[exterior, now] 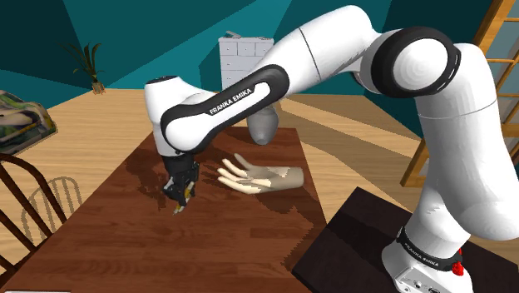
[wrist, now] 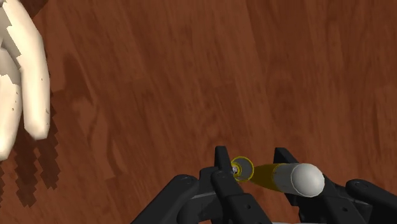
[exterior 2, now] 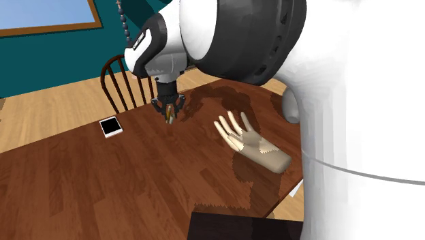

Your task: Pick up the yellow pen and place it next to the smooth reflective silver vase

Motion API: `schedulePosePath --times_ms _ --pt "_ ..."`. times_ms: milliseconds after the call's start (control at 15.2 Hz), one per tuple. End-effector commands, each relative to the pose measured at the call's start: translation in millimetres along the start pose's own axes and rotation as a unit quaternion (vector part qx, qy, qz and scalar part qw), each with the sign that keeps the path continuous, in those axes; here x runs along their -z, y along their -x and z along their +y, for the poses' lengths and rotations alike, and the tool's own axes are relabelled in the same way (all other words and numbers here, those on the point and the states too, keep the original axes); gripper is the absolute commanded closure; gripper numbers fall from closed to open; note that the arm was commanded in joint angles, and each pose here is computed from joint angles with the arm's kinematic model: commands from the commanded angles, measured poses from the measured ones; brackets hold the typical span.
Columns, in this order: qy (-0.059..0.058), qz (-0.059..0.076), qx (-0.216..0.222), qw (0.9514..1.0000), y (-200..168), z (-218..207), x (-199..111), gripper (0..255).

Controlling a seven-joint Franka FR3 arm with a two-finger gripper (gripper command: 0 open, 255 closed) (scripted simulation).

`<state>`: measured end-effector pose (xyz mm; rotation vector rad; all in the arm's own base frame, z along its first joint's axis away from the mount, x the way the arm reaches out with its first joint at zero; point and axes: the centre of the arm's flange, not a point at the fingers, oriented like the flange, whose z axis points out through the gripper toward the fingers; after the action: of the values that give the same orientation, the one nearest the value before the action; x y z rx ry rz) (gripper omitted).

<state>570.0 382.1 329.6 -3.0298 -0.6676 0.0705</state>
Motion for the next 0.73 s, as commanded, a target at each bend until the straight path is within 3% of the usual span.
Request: schedulePosePath --times_ms 0,660 --pt "0.0 0.0 0.0 1.0 -0.9 -0.9 9.9 255" --pt "0.0 0.0 0.0 1.0 1.0 -3.4 62.7 255"
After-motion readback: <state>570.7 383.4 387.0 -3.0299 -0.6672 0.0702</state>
